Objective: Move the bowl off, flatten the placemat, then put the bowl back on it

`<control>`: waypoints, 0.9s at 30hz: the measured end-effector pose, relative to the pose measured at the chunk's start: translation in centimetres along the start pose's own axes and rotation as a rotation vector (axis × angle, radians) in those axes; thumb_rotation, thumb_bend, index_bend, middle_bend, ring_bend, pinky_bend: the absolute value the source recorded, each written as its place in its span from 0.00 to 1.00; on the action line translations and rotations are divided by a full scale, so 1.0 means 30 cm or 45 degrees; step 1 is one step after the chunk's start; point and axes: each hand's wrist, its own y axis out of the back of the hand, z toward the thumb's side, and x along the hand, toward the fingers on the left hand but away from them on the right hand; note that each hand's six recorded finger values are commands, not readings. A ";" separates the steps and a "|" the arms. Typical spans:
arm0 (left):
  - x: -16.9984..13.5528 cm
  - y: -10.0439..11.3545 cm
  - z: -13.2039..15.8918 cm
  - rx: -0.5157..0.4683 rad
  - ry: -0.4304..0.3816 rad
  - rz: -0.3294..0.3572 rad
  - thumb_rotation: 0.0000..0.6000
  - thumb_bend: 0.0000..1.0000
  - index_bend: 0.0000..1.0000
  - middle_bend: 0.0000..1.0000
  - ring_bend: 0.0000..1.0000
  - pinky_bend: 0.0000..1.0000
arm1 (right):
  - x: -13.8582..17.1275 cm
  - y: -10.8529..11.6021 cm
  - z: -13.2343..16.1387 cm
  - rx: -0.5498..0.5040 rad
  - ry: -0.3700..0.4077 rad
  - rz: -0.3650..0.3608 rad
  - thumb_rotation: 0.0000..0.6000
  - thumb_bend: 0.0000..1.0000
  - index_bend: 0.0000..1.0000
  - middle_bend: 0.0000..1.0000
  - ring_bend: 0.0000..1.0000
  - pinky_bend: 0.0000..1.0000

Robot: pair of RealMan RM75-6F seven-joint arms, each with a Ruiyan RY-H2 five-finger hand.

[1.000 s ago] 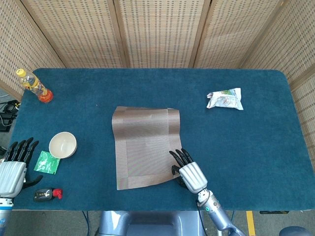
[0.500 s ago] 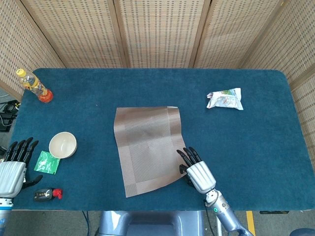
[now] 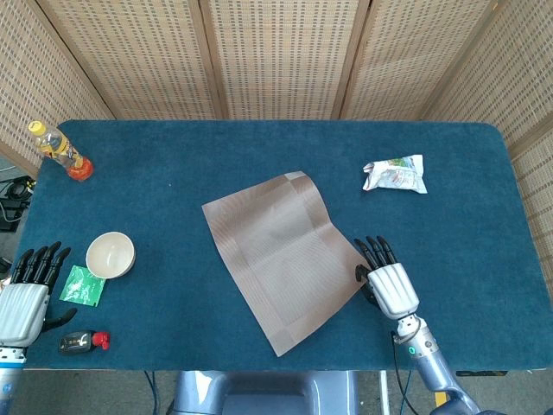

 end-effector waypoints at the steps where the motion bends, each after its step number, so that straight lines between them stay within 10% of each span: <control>1: 0.001 -0.001 -0.001 0.000 0.001 -0.001 1.00 0.10 0.02 0.00 0.00 0.00 | -0.007 0.004 -0.011 0.006 -0.009 -0.001 1.00 0.58 0.64 0.17 0.00 0.00; 20: 0.009 -0.007 -0.009 -0.007 0.008 -0.009 1.00 0.10 0.03 0.00 0.00 0.00 | -0.263 0.100 -0.217 0.264 -0.219 0.017 1.00 0.56 0.63 0.19 0.00 0.00; 27: 0.012 -0.015 -0.007 -0.002 0.006 -0.014 1.00 0.10 0.03 0.00 0.00 0.00 | -0.286 0.134 -0.248 0.338 -0.264 0.007 1.00 0.36 0.22 0.00 0.00 0.00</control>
